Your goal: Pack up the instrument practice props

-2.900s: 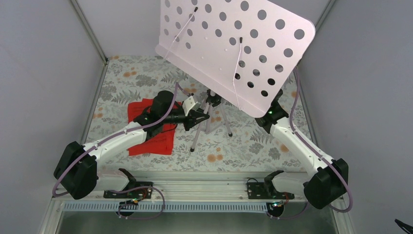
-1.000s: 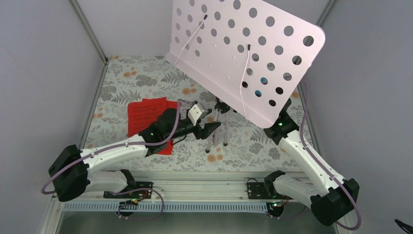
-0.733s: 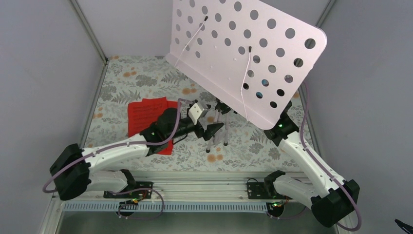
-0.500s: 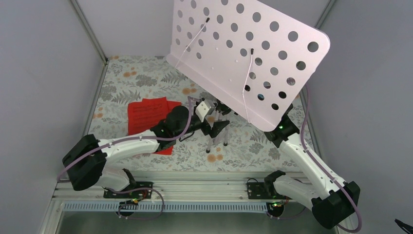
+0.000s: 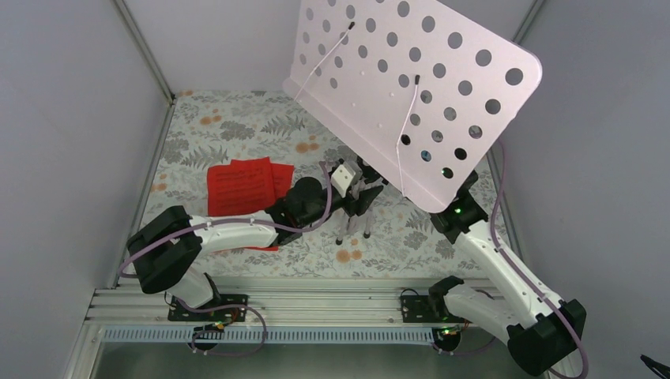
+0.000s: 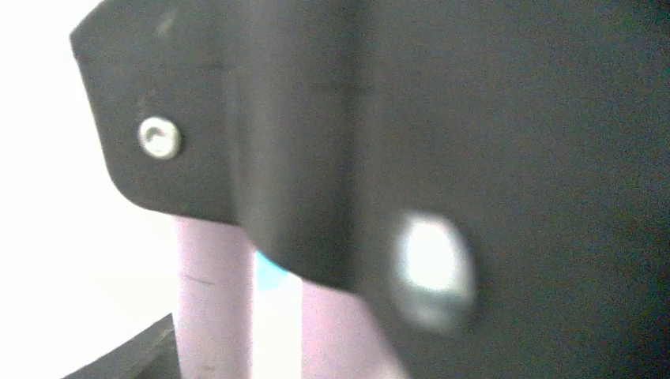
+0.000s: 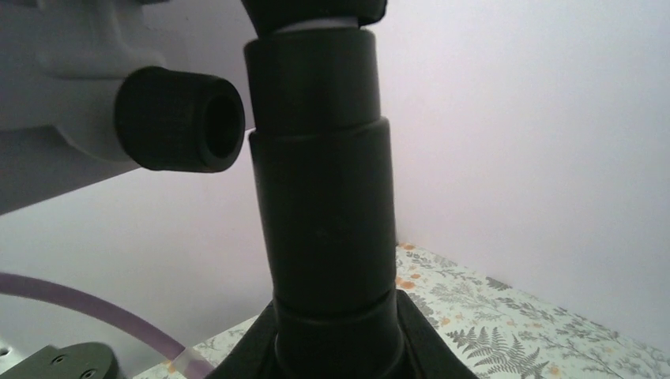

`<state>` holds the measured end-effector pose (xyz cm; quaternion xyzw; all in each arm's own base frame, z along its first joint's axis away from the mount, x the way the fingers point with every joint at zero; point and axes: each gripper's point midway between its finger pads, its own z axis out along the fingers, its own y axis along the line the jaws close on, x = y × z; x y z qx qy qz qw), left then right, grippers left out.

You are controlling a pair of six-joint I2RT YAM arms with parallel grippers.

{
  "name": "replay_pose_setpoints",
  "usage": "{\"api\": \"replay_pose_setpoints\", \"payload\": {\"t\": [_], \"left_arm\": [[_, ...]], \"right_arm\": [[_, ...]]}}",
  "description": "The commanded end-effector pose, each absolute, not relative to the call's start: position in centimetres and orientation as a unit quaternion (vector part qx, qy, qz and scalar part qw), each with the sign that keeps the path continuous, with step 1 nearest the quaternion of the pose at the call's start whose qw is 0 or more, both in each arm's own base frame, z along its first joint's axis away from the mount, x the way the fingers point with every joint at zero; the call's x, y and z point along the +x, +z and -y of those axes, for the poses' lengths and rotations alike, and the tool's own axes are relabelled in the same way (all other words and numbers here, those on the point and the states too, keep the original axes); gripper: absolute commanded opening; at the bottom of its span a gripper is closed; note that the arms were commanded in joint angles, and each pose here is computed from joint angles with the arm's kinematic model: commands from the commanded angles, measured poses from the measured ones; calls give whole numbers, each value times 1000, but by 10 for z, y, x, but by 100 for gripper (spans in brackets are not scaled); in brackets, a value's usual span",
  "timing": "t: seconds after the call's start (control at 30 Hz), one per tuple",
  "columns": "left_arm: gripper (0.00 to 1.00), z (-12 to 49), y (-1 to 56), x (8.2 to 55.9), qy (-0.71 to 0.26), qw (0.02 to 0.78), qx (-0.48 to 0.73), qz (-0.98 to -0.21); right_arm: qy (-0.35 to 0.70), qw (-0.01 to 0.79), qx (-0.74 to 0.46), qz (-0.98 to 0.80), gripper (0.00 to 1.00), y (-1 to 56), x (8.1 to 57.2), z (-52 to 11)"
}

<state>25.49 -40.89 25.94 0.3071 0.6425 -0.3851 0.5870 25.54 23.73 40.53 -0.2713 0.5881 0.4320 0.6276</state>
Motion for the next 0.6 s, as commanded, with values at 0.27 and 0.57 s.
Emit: {"api": "replay_pose_setpoints", "payload": {"t": [0.27, 0.57], "left_arm": [[49, 417, 270, 254, -356, 627, 280, -634], [57, 422, 259, 255, -346, 622, 276, -646]], "right_arm": [[470, 656, -201, -556, 4, 441, 242, -218], [474, 660, -177, -555, 4, 442, 243, -212]]}}
